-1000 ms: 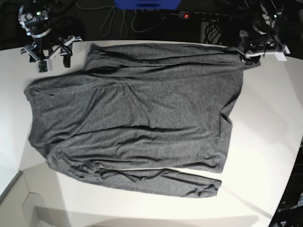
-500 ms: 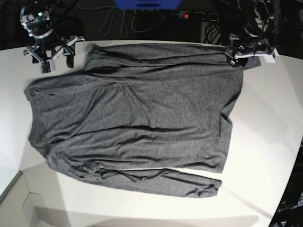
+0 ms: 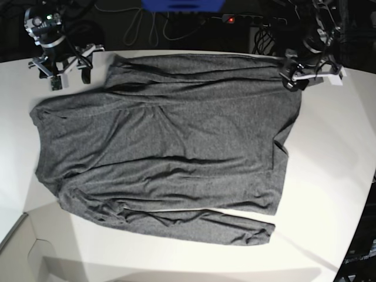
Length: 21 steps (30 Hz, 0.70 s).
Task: Layout the t-shirt on the table in an organized manner, then fold the t-shirt properly
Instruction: 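Grasp the grey shirt's edge corners with both grippers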
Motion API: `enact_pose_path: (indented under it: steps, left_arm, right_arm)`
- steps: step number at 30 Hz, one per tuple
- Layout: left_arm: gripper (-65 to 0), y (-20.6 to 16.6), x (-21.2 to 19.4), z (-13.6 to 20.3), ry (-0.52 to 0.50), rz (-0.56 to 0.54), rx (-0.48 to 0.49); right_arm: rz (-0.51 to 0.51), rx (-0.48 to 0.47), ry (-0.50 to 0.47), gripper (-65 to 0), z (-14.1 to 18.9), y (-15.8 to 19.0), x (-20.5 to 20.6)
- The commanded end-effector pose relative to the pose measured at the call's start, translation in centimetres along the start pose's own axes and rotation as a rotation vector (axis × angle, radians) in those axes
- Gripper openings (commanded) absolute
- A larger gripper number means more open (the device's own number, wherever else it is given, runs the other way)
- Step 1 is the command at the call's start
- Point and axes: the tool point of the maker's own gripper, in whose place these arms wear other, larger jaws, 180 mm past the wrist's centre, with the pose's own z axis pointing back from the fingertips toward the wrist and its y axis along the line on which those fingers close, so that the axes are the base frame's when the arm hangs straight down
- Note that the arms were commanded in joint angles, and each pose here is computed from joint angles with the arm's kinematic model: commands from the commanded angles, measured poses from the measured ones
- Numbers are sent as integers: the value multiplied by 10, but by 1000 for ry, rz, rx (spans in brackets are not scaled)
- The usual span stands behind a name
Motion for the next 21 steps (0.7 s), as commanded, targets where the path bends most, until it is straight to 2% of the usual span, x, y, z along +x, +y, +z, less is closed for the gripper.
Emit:
enact_pose_path:
  steps: [1,9,15,21]
  left_arm:
    - [-208,-4,3,-1,-5,2,-13]
    - [-422,9,-10,-14,39,27,17]
    - [-468,17,-20,-18,69,41,38]
    - [-487,16,-24,-26,87,55,38]
  right_arm:
    - [-1,-6,-39,-284,2,-2,9]
    - [13,-5,-39,-282,2,-4,10]
    - [28,74,-22,-281,0,24,6]
    - [44,122,70,-281,-4,42,-7]
